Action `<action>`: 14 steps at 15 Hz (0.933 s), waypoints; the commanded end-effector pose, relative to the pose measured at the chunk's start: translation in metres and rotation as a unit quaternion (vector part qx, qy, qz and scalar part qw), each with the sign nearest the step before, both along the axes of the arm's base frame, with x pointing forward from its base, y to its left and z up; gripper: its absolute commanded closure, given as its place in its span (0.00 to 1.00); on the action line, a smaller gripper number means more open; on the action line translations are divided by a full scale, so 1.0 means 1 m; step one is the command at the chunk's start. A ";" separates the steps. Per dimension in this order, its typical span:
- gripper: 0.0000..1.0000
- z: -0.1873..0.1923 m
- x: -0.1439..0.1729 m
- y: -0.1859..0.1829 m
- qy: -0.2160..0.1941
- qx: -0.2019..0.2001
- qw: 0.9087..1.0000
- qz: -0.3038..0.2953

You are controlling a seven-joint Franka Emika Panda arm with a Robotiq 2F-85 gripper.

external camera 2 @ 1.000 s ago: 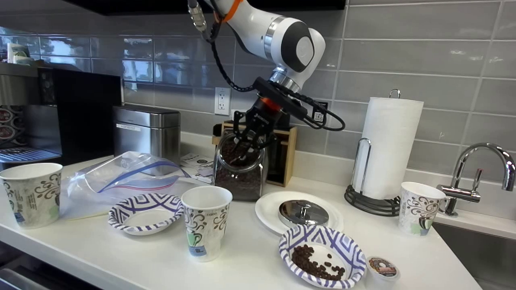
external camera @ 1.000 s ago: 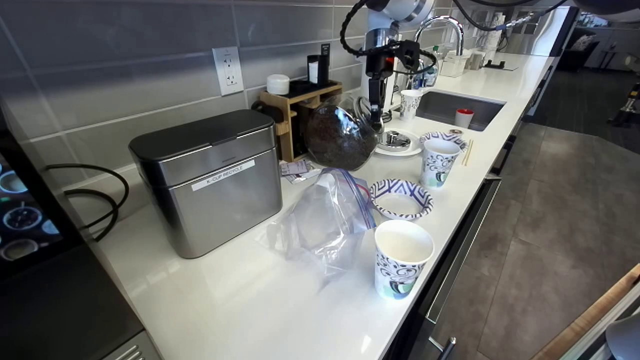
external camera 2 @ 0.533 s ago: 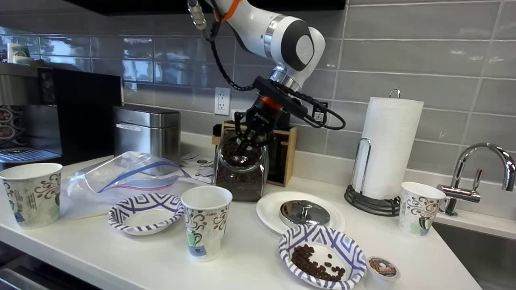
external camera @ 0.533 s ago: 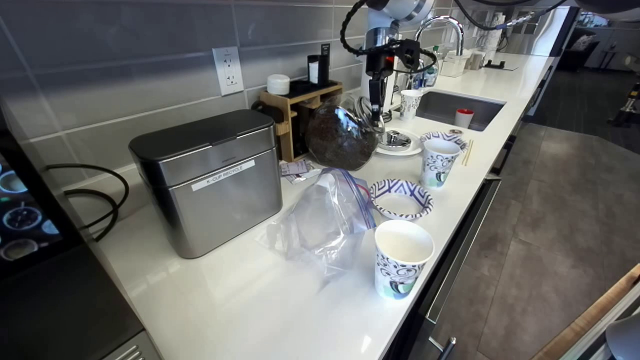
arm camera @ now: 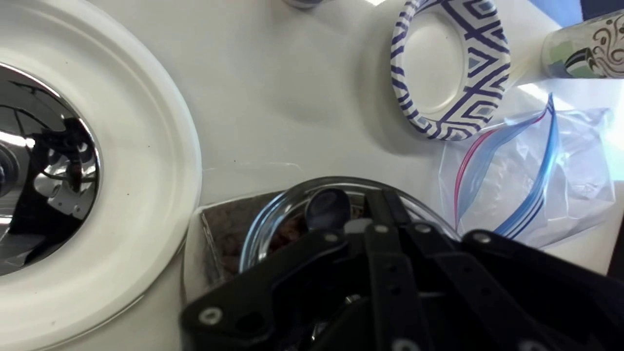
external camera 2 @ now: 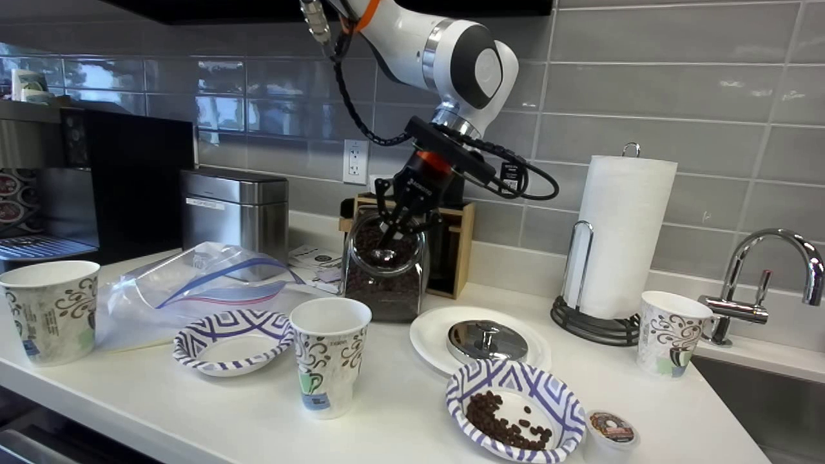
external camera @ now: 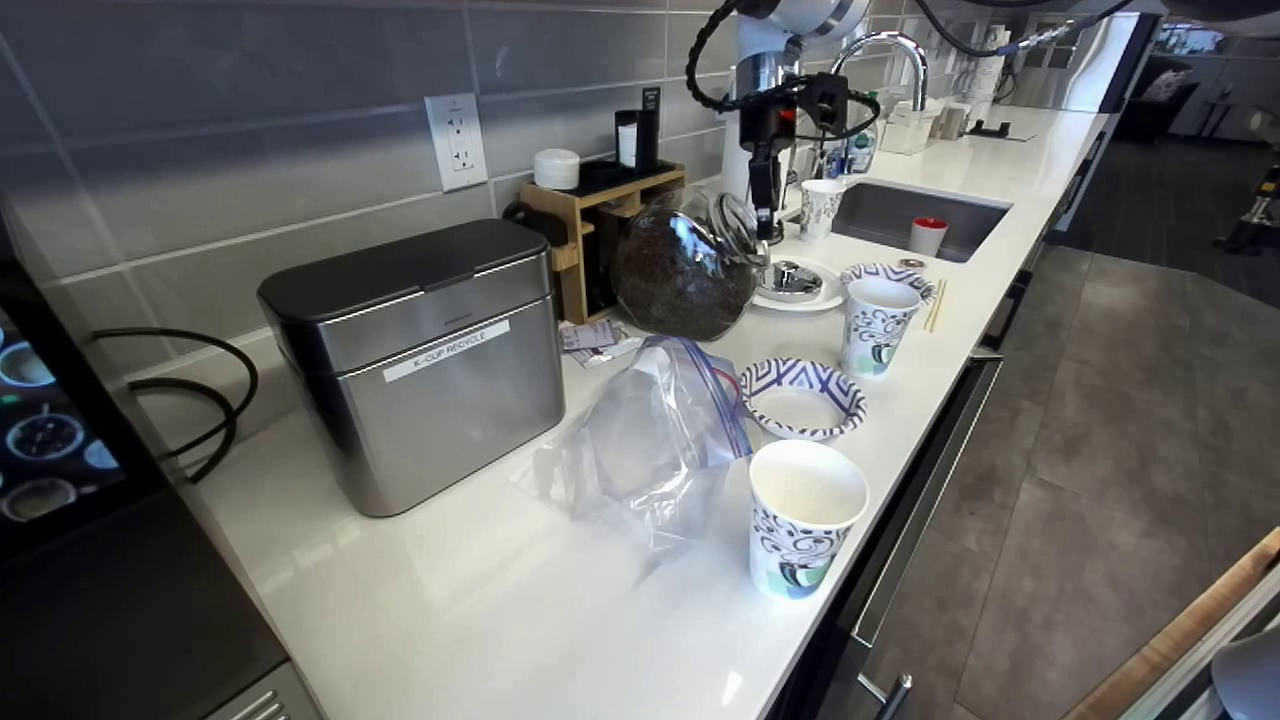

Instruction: Empty a scoop of coffee grounds into the paper cup

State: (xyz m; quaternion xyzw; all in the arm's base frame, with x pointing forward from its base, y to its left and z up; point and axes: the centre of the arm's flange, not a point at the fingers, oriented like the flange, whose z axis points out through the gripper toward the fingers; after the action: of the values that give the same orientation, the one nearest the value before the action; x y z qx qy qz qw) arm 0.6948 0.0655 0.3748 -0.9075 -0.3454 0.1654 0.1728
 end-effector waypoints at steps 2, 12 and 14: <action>1.00 0.013 -0.029 -0.005 -0.003 -0.002 1.000 -0.005; 1.00 0.025 -0.075 -0.020 -0.104 0.061 0.990 -0.079; 1.00 0.028 -0.084 -0.024 -0.133 0.065 0.985 -0.087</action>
State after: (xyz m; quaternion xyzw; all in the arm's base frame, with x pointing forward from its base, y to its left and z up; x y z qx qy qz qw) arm 0.6605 0.0450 0.4068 -0.9329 -0.2992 0.0460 0.1949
